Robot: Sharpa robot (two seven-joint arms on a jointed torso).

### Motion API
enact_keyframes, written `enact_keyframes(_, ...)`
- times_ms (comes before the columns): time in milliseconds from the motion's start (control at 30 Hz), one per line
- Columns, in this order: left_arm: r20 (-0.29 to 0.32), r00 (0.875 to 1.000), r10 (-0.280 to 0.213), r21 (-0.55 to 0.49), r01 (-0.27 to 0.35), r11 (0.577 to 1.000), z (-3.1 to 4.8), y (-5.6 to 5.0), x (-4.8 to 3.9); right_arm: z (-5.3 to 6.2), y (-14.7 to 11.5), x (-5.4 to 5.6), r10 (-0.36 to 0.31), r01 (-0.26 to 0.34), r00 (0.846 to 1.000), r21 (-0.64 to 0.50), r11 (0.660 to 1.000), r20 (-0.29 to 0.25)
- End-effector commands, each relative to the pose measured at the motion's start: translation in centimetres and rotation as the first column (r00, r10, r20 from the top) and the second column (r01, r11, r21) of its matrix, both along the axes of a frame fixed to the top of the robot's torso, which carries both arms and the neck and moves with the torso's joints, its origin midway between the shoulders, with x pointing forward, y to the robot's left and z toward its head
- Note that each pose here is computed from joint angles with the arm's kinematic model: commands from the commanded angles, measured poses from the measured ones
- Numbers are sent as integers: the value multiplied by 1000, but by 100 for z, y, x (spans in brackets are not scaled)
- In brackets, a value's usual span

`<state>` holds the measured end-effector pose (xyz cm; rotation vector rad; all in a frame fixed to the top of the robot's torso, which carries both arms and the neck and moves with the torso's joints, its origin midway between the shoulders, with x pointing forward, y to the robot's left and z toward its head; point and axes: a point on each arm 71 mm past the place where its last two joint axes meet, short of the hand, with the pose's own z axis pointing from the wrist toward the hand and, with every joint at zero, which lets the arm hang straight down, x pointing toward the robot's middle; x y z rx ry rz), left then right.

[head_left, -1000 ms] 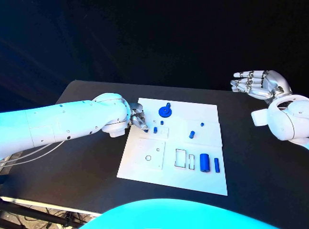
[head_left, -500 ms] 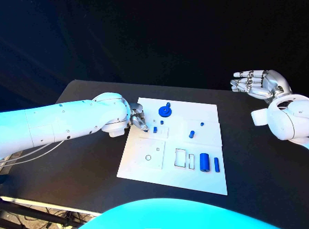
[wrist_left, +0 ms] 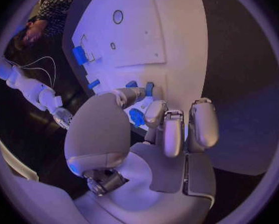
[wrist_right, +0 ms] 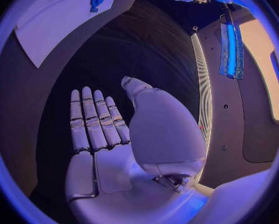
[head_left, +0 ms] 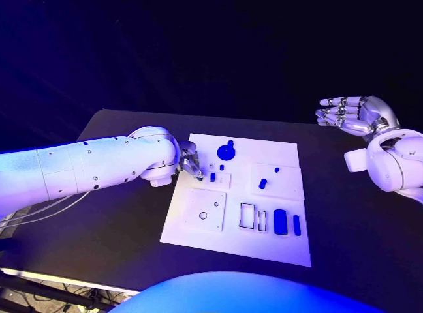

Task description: Assemble the parts on the task board

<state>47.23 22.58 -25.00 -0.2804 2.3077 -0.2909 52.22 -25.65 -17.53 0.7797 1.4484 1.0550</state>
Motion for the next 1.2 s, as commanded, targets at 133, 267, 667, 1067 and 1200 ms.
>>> enact_keyframes(133,-35,999,-21,-1,21,1000,-45,-51,-14,3,15,-7,20,-20,1000,-1,1000,5)
enact_keyframes(267,-36,999,-20,-2,20,1000,-53,-61,-1,4,14,-8,20,-20,1000,-1,1000,5)
enact_keyframes(667,-42,999,-13,-3,13,1000,-66,-63,13,2,4,-6,16,-16,1000,-3,1000,3)
enact_keyframes(1067,-41,999,5,-5,-5,1000,-73,-33,31,5,7,-6,16,-16,1000,-2,1000,7)
enact_keyframes(1200,-45,999,12,-2,-12,1000,-79,-12,38,5,5,-6,15,-15,1000,-3,1000,7)
